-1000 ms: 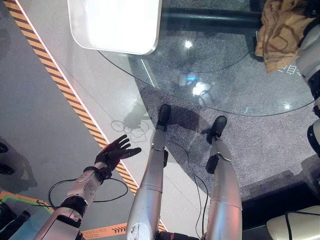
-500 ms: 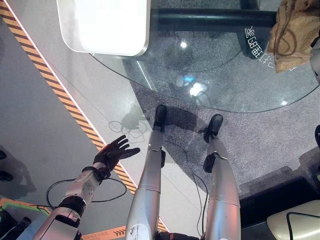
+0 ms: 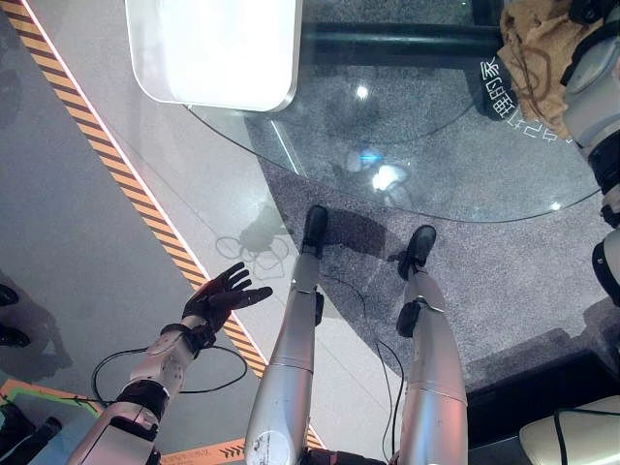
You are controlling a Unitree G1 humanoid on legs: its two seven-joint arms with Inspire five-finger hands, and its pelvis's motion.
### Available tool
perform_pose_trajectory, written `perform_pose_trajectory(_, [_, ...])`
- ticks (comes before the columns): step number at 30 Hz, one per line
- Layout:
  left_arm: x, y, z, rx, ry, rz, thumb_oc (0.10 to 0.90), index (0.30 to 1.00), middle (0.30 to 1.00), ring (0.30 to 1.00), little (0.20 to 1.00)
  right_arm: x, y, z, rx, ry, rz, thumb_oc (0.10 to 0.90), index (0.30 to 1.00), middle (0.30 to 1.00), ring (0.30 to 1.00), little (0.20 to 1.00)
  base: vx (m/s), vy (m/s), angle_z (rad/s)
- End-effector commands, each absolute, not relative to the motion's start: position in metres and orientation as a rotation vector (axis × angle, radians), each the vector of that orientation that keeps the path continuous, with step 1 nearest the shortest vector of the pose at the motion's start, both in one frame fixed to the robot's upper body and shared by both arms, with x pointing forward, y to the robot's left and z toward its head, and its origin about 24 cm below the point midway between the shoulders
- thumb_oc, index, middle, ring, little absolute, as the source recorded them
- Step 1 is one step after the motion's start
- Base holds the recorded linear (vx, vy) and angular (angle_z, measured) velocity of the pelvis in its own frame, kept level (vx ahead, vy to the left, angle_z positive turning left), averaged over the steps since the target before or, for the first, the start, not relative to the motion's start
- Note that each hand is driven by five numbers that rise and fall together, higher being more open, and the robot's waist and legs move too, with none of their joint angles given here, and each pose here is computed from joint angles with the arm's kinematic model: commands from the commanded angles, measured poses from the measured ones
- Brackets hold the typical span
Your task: Wipe the table with a cloth and put it in the basket.
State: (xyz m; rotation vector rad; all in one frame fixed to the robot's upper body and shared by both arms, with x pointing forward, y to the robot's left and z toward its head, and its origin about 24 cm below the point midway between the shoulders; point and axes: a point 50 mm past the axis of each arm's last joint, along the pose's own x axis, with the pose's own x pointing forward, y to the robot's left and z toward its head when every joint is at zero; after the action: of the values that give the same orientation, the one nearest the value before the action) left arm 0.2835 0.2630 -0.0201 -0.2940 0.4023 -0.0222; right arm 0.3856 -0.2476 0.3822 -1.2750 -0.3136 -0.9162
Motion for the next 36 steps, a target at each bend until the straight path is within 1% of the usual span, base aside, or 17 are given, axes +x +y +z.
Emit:
perform_pose_trajectory(1, [0.267, 0.264, -0.039, -0.278, 0.455, -0.011, 0.8, 0.9, 0.9, 0.9, 0.9, 0.372, -0.202, 0.431, -1.381, -0.597, -0.878, 0.1, 0.3, 0.3, 0.3, 0.2, 0.0, 0.0, 0.0])
perform_pose_trajectory(5, [0.267, 0.259, -0.039, -0.278, 0.451, -0.021, 0.8, 0.9, 0.9, 0.9, 0.9, 0.376, -0.173, 0.424, -1.413, -0.667, -0.775, 0.1, 0.3, 0.3, 0.3, 0.2, 0.0, 0.0, 0.0])
perform_pose_trajectory(9, [0.268, 0.254, -0.04, -0.278, 0.448, -0.023, 0.8, 0.9, 0.9, 0.9, 0.9, 0.378, -0.153, 0.418, -1.439, -0.716, -0.698, 0.1, 0.3, 0.3, 0.3, 0.2, 0.0, 0.0, 0.0])
perform_pose_trajectory(10, [0.267, 0.254, -0.041, -0.277, 0.449, -0.024, 0.8, 0.9, 0.9, 0.9, 0.9, 0.378, -0.143, 0.415, -1.457, -0.736, -0.66, 0.1, 0.3, 0.3, 0.3, 0.2, 0.0, 0.0, 0.0])
perform_pose_trajectory(19, [0.266, 0.247, -0.044, -0.276, 0.444, -0.041, 0.8, 0.9, 0.9, 0.9, 0.9, 0.375, -0.096, 0.4, -1.461, -0.836, -0.469, 0.1, 0.3, 0.3, 0.3, 0.2, 0.0, 0.0, 0.0])
perform_pose_trajectory(28, [0.268, 0.243, -0.044, -0.269, 0.436, -0.046, 0.8, 0.9, 0.9, 0.9, 0.9, 0.366, -0.059, 0.384, -1.433, -0.916, -0.313, 0.1, 0.3, 0.3, 0.3, 0.2, 0.0, 0.0, 0.0])
perform_pose_trajectory(36, [0.267, 0.244, -0.044, -0.267, 0.434, -0.042, 0.8, 0.9, 0.9, 0.9, 0.9, 0.359, -0.046, 0.377, -1.4, -0.946, -0.251, 0.1, 0.3, 0.3, 0.3, 0.2, 0.0, 0.0, 0.0])
